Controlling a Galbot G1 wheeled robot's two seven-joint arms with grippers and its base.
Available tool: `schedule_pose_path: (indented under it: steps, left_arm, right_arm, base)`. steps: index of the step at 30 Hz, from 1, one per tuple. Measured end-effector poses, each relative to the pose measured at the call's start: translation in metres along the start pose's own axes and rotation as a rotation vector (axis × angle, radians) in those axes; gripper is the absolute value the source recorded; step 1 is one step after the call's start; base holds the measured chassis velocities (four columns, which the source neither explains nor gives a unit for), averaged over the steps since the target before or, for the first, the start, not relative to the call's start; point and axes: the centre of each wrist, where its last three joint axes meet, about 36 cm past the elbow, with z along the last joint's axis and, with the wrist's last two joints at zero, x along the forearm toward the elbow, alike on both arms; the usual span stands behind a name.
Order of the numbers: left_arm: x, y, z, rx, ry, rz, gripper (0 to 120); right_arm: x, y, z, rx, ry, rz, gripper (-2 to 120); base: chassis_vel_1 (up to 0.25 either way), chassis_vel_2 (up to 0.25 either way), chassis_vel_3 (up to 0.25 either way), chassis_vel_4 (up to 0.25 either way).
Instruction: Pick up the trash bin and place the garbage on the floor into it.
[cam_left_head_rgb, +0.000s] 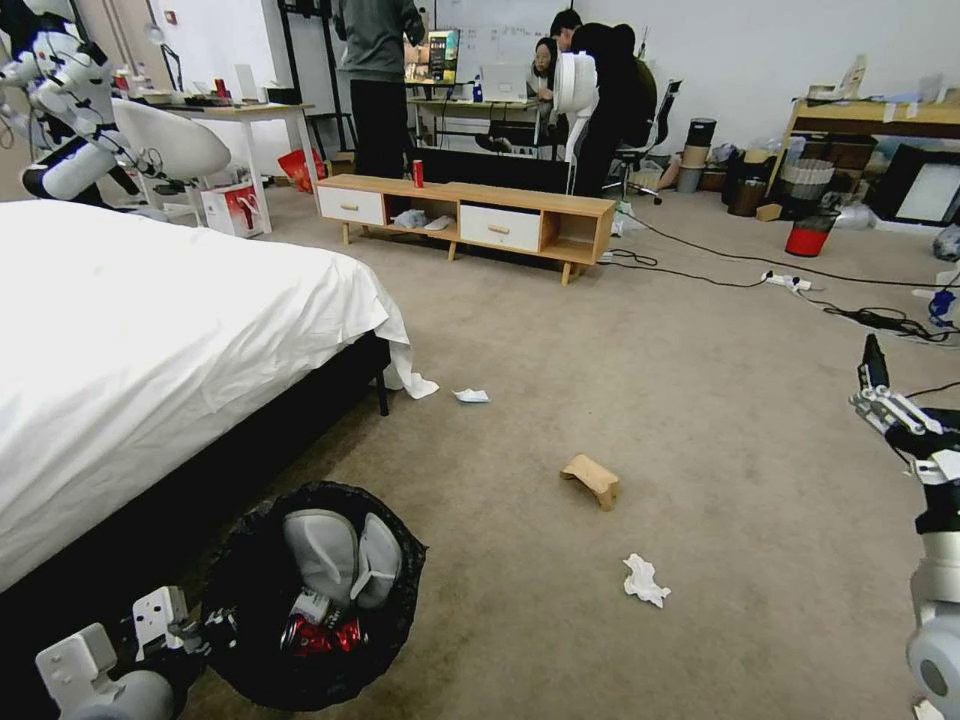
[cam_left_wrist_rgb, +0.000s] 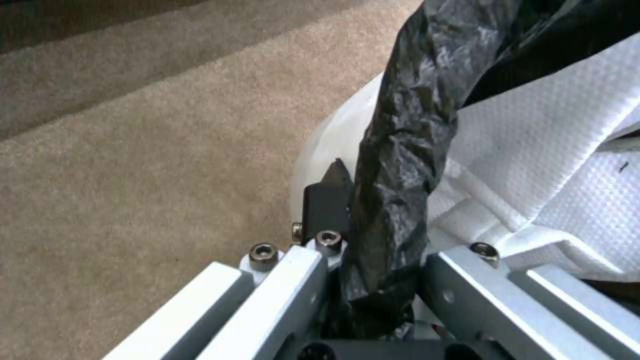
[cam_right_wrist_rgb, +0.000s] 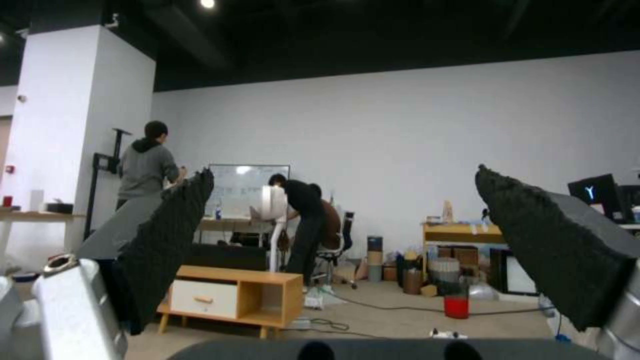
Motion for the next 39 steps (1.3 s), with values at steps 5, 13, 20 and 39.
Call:
schedule_pose_path:
  steps: [5,13,20,39]
  left_arm:
    - [-0.0024,0.0019,0.0022,0.002,0.006,0.008,0]
    - [-0.0039,0.003,0.0027,0.003,0.009,0.008,0]
    - [-0.0042,0.0034,0.0028,0.002,0.011,0.007,0]
    - [-0.0026,0.0057,0.0029,0.006,0.009,0.0,0]
  right_arm:
    - [0.003,0.0035,0.0036,-0.003,0.005,-0.008,100]
    - [0.0036,0.0042,0.006,0.003,0.007,-0.017,100]
    - [0.0022,0.0032,0.0062,0.009,0.005,-0.024,100]
    - [0.0036,0.0041,0.0105,0.011,0.009,-0.032,100]
  base:
    - [0.0,0.0,0.0,0.0]
    - [0.0,0.0,0.0,0.0]
    - [-0.02,-0.018,-0.022,-0.022]
    - [-0.098,-0.101,-0.107,-0.107]
